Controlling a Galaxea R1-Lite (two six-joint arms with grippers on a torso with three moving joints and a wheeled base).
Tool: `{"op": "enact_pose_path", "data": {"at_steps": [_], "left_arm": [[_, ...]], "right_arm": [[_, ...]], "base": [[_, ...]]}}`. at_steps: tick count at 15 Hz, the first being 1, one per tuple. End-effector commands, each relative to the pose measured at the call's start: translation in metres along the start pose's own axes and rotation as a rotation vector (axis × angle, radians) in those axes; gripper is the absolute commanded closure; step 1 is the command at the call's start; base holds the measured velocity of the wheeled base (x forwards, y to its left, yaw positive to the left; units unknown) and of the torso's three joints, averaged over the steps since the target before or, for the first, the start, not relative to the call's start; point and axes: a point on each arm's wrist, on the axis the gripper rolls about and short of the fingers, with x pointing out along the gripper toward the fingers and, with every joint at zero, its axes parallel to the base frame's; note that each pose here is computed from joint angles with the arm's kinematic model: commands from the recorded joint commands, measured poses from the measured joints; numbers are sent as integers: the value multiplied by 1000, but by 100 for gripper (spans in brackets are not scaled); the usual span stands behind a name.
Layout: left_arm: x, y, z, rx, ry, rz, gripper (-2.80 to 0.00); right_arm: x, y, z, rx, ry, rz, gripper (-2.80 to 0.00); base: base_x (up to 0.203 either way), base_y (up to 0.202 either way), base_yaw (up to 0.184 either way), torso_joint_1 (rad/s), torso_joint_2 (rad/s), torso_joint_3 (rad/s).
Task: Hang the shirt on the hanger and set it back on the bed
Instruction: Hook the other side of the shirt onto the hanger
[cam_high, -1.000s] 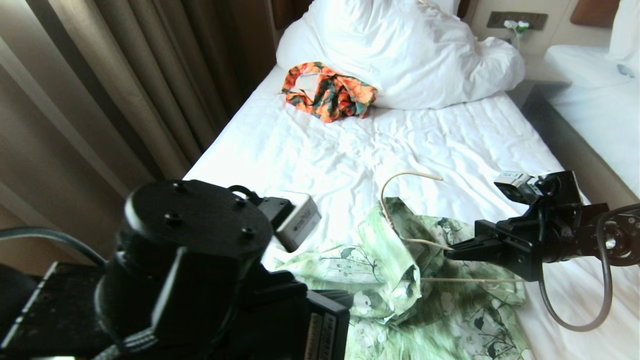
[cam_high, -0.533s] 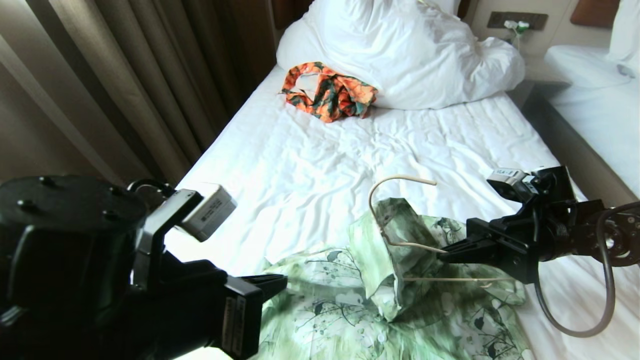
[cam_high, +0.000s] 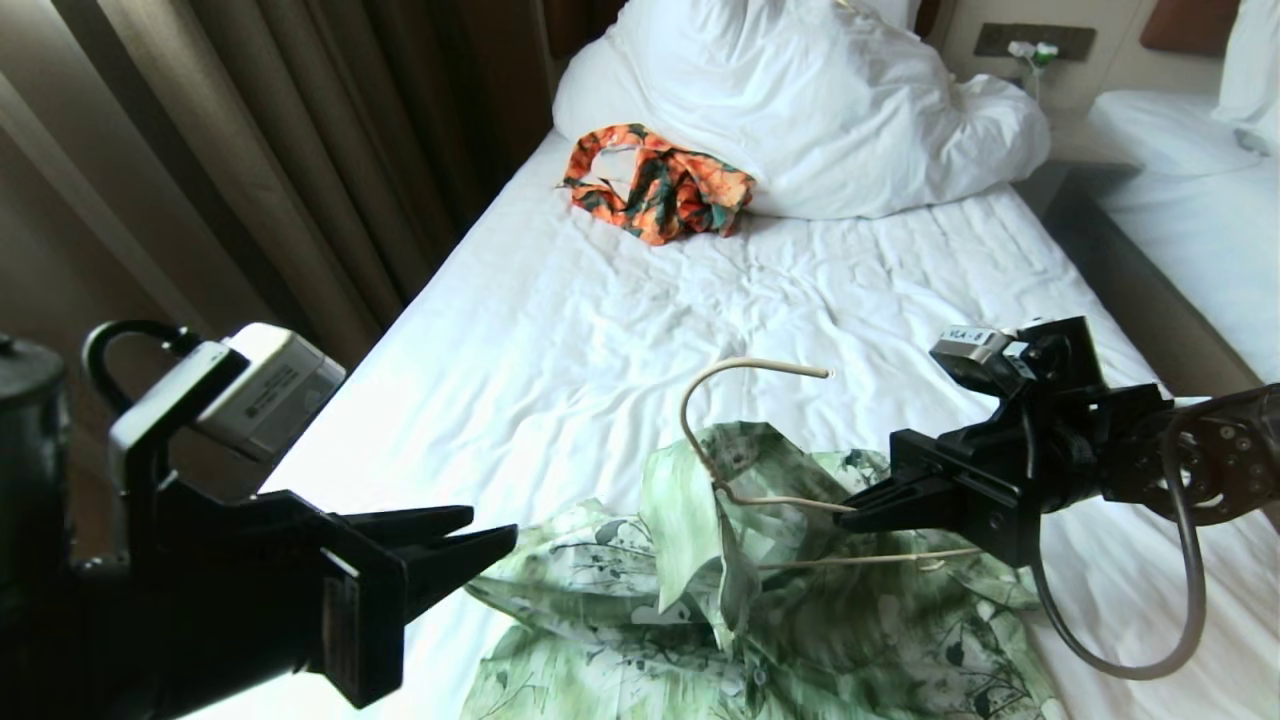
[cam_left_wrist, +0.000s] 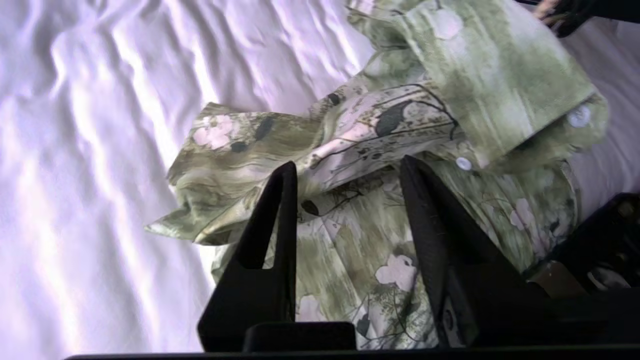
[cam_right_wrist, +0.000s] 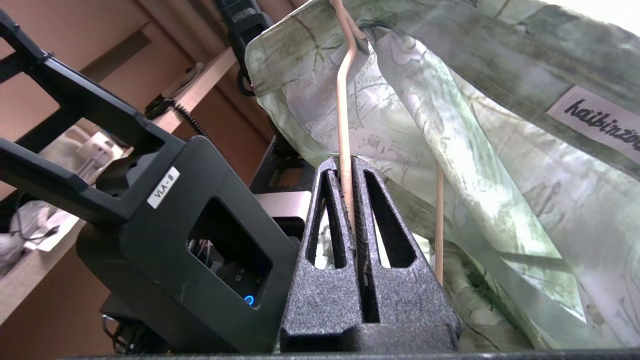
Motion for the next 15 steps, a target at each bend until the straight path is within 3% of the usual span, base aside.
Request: {"op": "enact_pose_path", "data": {"at_steps": [1, 3, 6, 9, 15], "left_arm": [[-7, 2, -5, 3, 6, -68, -280], [0, 1, -9, 7, 27, -106, -280], [32, -4, -6, 1, -8, -108, -280], [64, 0, -11, 36, -2, -122, -280], [89, 1, -17, 94, -31, -202, -280]], "right_arm": [[6, -1, 0, 0, 2, 25, 0], [7, -3, -2, 8, 4, 29, 0], [6, -2, -1, 4, 2, 25, 0], [5, 0, 2, -7, 1, 23, 0], [4, 0, 4, -4, 0, 21, 0]], "base": [[0, 0, 0, 0, 0, 0], [0, 0, 0, 0, 0, 0], [0, 0, 0, 0, 0, 0], [0, 0, 0, 0, 0, 0], [0, 0, 0, 0, 0, 0]]}}
